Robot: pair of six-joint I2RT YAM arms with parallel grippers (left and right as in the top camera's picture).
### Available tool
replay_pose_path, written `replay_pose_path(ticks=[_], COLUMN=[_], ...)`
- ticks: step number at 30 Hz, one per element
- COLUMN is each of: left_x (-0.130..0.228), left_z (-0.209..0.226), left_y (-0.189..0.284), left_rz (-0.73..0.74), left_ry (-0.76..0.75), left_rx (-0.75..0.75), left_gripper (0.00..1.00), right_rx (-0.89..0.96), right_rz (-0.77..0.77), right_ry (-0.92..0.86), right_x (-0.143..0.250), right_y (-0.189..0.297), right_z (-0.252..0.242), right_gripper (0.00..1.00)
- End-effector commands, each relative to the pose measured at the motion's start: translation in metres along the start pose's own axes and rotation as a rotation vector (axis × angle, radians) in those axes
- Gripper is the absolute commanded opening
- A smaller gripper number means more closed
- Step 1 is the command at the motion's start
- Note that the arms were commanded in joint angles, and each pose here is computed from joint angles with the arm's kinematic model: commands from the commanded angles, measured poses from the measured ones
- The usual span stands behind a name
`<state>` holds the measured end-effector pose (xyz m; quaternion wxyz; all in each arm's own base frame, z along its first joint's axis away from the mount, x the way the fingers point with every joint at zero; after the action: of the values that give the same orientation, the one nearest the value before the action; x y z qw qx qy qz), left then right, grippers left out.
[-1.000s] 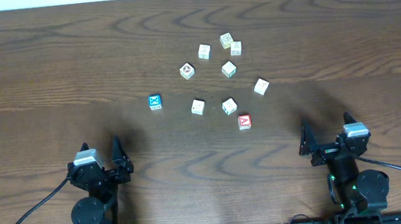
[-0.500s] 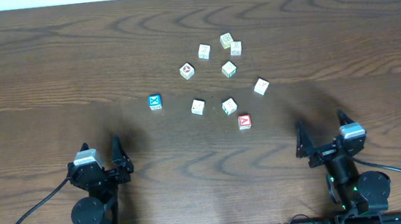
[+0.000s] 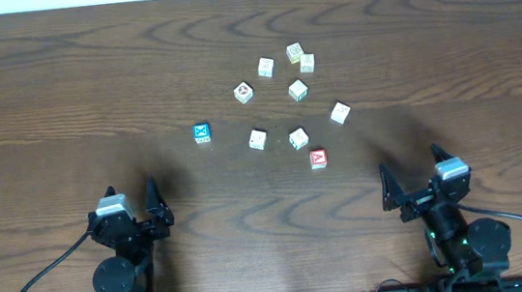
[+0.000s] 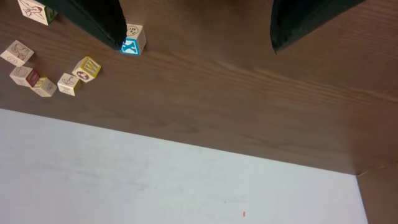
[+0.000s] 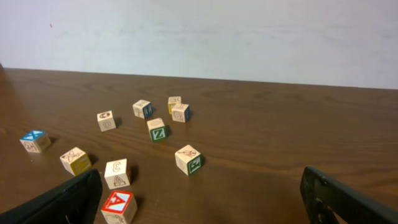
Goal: Lift 3 blocks
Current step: 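Raise the right arm and move the right gripper over the block cluster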
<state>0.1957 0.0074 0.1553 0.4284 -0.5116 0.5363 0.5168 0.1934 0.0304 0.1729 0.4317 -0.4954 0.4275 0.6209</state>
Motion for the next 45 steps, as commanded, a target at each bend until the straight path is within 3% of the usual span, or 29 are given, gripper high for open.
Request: replay_pose_path(ticks=[1,8,16,22,26,35,41,45], left_x=[0.015,0.015,0.015,0.015,0.015,0.015,0.015,0.015], left_z=[0.002,0.002,0.002,0.002,0.002,0.002,0.002,0.002], left_y=[-0.001,-0.001,-0.001,-0.001,-0.001,-0.001,-0.001,-0.001], left_rz=[0.061,0.061,0.061,0.061,0.061,0.061,0.061,0.061], left_ry=[0.004,0.005,0.005,0.005,0.005,0.005,0.005,0.005], left_rx=[-0.014,-0.014,-0.014,-0.014,-0.014,-0.014,-0.014,-0.014], left_gripper=[0.75,0.75,0.74,0.74,0.74,0.74,0.74,0.74], right_rx=[0.023,0.039,0.082,0.067,-0.057,-0.092,0.149,0.2], right_rz=[0.008,0.186,0.58,0.783,0.813,0.823,0.872,0.918], right_ry=[0.053,0.01,-0.124,-0.228,-0.294,-0.288,-0.297,-0.327], right_x=[-0.022,-0.047,-0.069,-0.089,-0.101,-0.094,-0.079,-0.057], right_y=[0.001,-0.021,-0.049,-0.063,-0.075,-0.081,-0.091,-0.113], right_z=[-0.001,-0.005,-0.012,-0.009,0.005,0.007,-0.002,0.002], right_gripper=[0.99,0.99,0.99,0.99,0.99,0.99,0.99,0.99])
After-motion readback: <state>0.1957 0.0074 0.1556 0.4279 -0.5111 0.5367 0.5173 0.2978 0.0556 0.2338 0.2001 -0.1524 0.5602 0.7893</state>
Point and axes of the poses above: each gripper's point midway between its finger pads, its own y axis back along the fingers, its own z axis along the line the jaws close on, x = y × z, the point moved 5 cm from there along y, back along the fingers, and after that the axes turned 4 degrees about -y, right-handed, at the moved point
